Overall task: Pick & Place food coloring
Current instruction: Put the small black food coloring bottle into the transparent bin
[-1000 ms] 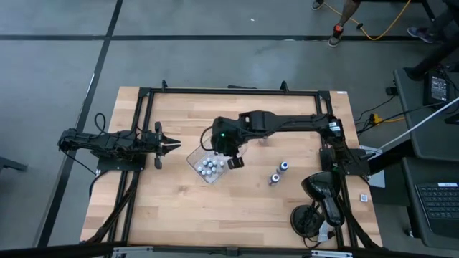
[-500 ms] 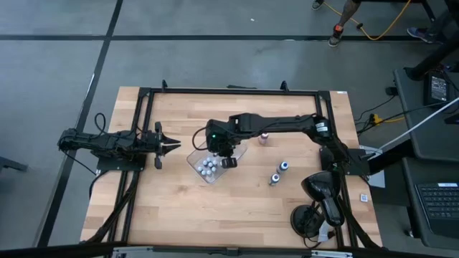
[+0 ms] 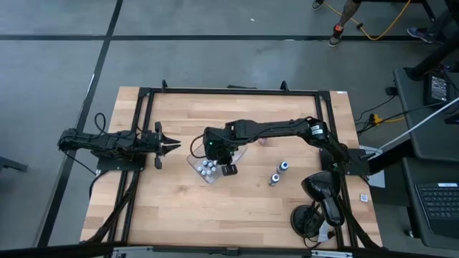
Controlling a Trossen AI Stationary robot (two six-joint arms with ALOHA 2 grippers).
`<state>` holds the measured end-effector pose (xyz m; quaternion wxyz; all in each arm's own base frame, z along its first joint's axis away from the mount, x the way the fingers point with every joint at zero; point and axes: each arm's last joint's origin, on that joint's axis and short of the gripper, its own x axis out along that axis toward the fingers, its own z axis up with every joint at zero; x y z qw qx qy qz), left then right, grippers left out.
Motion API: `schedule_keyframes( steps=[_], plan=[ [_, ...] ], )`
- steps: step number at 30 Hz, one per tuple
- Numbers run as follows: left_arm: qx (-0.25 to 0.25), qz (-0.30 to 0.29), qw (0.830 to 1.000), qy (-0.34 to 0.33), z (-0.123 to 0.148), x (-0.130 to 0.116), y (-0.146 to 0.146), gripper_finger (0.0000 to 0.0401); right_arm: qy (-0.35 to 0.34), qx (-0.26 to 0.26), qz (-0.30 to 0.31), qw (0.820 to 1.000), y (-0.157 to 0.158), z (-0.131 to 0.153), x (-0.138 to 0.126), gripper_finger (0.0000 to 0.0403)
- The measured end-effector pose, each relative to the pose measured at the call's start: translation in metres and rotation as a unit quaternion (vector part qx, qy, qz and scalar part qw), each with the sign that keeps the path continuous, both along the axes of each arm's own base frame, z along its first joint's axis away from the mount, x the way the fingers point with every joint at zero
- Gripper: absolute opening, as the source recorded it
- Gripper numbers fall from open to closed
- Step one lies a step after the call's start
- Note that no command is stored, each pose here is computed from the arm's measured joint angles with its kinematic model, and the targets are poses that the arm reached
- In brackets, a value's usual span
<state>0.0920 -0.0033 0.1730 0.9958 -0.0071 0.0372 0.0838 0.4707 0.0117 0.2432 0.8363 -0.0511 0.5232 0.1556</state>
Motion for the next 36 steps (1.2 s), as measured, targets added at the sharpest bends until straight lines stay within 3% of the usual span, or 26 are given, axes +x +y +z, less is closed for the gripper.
schedule_keyframes(
  steps=[36],
  plan=[
    [0.0, 0.0, 1.0, 0.0, 0.0, 0.0, 0.0, 0.0052, 0.003, -0.002, 0.007, 1.0, -0.002, -0.012, 0.005, 0.0055]
  ],
)
